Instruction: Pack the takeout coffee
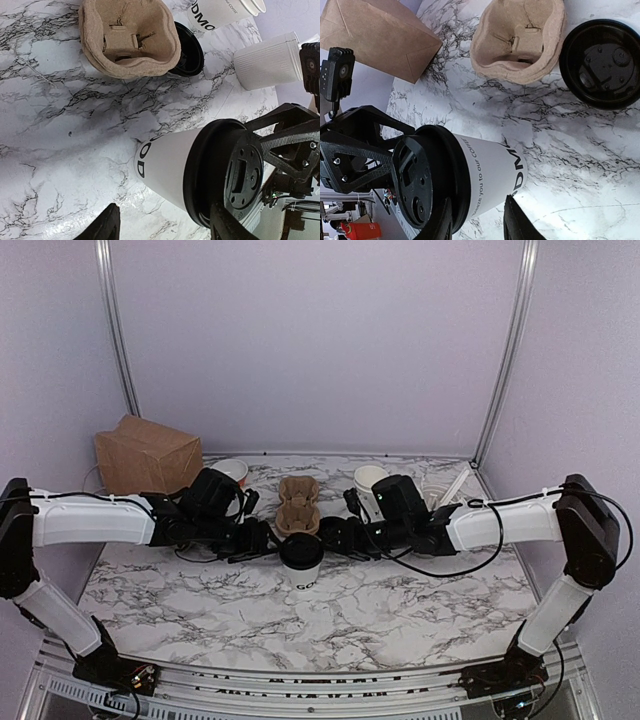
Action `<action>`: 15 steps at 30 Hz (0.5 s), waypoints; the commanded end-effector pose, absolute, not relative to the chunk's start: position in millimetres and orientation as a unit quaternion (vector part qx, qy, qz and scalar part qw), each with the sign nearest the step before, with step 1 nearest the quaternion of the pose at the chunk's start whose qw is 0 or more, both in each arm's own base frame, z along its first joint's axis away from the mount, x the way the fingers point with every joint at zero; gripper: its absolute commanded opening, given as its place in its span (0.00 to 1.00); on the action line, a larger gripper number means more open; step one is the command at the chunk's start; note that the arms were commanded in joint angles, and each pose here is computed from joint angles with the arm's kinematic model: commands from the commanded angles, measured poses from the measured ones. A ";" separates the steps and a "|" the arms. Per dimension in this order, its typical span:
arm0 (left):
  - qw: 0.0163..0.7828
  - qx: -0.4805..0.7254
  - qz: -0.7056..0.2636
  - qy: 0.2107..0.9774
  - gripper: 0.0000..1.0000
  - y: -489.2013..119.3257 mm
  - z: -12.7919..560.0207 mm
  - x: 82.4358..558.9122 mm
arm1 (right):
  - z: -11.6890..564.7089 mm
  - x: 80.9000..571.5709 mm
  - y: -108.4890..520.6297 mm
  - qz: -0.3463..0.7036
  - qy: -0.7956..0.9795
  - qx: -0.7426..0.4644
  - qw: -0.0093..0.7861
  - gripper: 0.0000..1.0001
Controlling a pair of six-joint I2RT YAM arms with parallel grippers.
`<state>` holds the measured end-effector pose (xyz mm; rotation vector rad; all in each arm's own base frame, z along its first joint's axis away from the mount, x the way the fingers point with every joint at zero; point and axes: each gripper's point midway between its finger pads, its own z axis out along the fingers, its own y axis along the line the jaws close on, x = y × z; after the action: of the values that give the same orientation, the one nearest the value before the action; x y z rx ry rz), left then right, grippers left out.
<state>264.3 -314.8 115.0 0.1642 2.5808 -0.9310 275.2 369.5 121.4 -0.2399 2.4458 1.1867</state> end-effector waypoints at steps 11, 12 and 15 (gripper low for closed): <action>0.156 0.048 -0.271 0.949 0.61 -290.2 61.0 245.5 | 69.5 247.8 359.7 0.407 0.896 -0.076 0.160 0.33; 0.153 0.048 -0.270 0.950 0.61 -288.6 58.2 243.7 | 63.7 244.8 355.9 0.405 0.898 -0.070 0.155 0.33; 0.155 0.048 -0.271 0.949 0.61 -286.6 59.0 241.9 | 62.0 242.0 350.3 0.403 0.899 -0.065 0.157 0.33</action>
<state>264.9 -311.0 102.6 0.1408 2.5673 -0.9206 267.9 371.3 114.7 -0.2266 2.3823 1.2583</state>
